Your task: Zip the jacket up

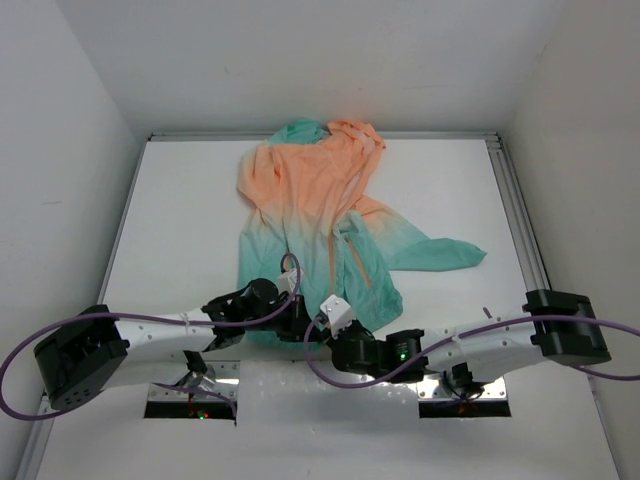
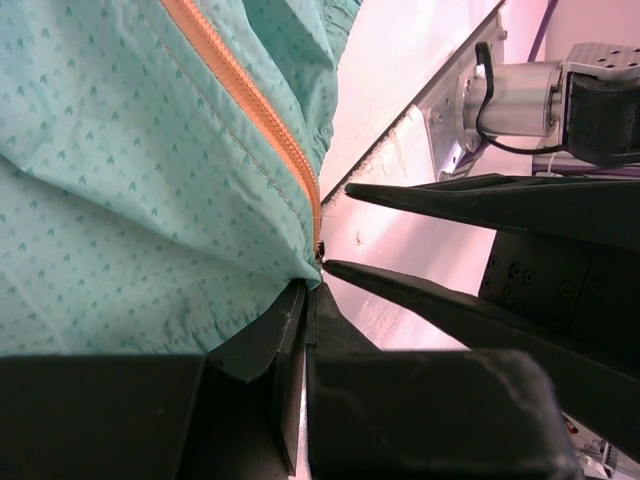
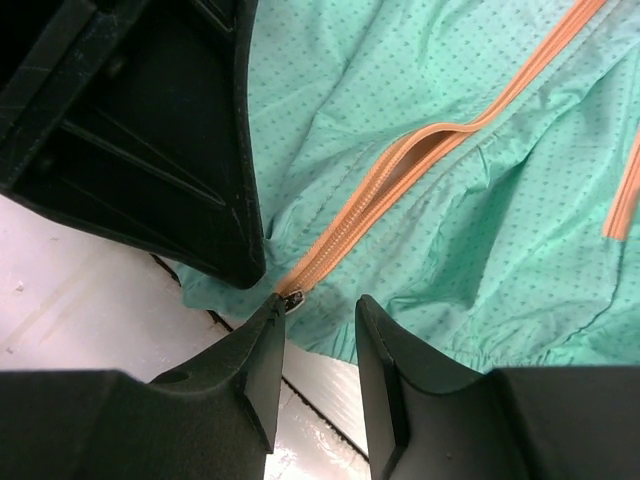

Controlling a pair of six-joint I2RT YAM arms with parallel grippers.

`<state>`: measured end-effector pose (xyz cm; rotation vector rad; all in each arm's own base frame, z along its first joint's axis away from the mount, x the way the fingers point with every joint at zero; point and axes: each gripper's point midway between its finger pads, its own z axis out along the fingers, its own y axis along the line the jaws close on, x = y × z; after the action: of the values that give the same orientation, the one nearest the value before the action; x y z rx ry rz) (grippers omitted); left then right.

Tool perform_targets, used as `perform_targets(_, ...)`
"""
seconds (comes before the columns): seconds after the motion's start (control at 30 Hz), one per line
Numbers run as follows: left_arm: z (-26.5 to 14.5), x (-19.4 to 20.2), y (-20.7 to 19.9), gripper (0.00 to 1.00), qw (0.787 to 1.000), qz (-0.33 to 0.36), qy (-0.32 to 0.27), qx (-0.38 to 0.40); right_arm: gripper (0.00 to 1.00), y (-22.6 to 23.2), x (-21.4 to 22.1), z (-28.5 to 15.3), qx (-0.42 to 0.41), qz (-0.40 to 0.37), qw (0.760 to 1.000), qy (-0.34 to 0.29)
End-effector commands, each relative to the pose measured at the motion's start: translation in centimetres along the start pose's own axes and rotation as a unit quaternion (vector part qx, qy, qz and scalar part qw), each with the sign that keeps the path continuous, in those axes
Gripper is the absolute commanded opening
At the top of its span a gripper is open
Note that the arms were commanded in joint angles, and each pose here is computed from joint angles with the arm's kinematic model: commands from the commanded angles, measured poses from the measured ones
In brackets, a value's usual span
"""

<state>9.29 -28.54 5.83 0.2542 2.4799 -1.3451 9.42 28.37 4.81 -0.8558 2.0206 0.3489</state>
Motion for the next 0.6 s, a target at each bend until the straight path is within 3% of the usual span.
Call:
perform_targets(0.0, -0.1, -1.9, -1.2, 0.00, 0.999, 0.011, -0.032, 0.019, 0.34, 9.1, 0.4, -6.4, -0.142, -0.079, 0.986, -0.038)
perform_targets(0.3, -0.2, -3.4, -0.8, 0.00, 0.998, 0.017, -0.052, 0.009, 0.31, 10.4, 2.3, -7.6, -0.185, -0.090, 0.978, -0.014)
perform_targets(0.43, -0.2, -3.8, -0.8, 0.00, 0.998, 0.017, -0.054, 0.009, 0.30, 10.1, 1.1, -8.5, -0.194, -0.076, 0.977, -0.033)
perform_targets(0.47, -0.3, -4.0, -0.8, 0.00, 0.998, 0.020, -0.056, 0.008, 0.16, 10.4, 0.6, -9.1, -0.206, -0.072, 0.975, -0.033)
perform_targets(0.57, -0.5, -4.5, -0.9, 0.00, 0.998, 0.021, -0.063, 0.008, 0.03, 11.7, 2.4, -11.4, -0.277, -0.078, 0.958, 0.016)
